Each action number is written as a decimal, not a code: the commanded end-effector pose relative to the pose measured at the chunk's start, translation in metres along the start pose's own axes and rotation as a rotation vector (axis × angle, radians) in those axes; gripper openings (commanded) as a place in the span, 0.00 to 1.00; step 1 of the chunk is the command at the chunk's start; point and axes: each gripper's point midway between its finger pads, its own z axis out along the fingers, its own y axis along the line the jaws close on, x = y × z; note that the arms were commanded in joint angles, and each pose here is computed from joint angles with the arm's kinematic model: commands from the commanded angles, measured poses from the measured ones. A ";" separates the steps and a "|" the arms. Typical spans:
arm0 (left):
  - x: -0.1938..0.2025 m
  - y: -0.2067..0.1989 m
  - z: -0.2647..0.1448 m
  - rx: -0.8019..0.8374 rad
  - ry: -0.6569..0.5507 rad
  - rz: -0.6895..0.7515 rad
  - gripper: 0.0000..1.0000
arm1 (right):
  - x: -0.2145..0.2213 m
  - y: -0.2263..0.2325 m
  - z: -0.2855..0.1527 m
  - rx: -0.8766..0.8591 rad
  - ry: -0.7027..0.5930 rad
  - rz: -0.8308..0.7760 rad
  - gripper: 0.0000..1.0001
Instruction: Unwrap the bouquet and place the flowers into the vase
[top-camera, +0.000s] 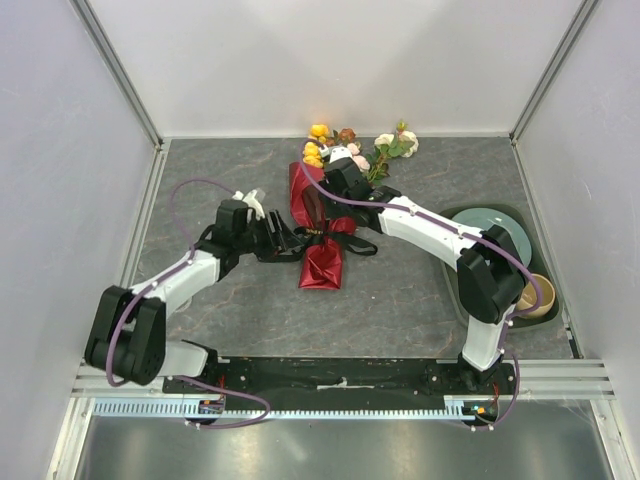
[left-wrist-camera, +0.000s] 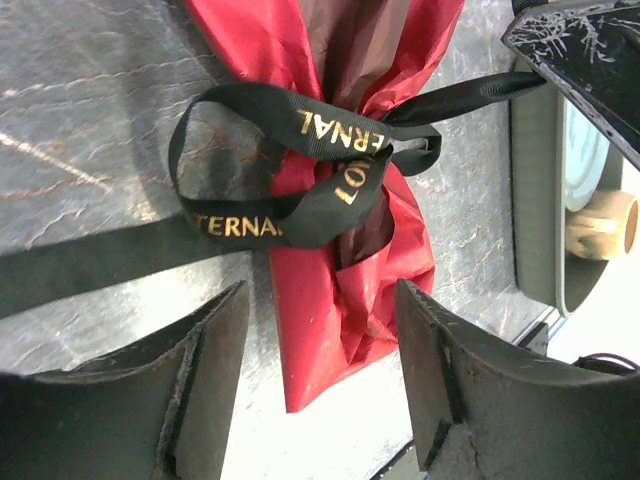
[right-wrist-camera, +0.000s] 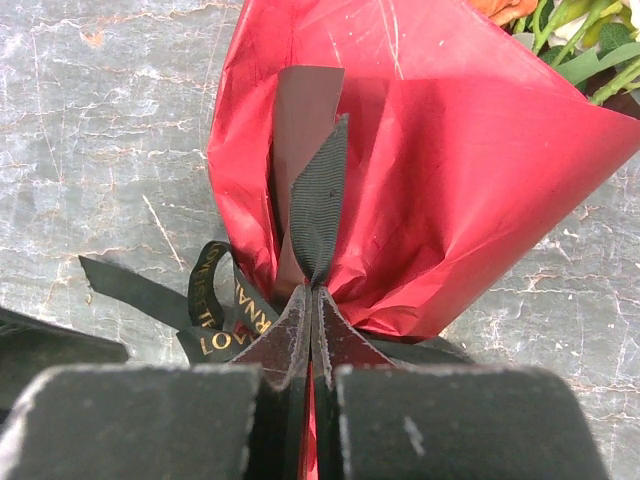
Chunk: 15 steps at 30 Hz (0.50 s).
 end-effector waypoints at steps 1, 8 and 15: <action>-0.009 -0.024 0.014 0.056 0.036 0.144 0.66 | -0.029 0.009 -0.017 -0.060 -0.076 0.030 0.00; -0.013 -0.014 0.023 -0.094 0.045 0.178 0.40 | -0.030 0.008 -0.018 -0.066 -0.076 0.037 0.00; 0.001 0.023 -0.004 -0.229 -0.077 0.040 0.44 | -0.033 0.008 -0.021 -0.080 -0.080 0.062 0.00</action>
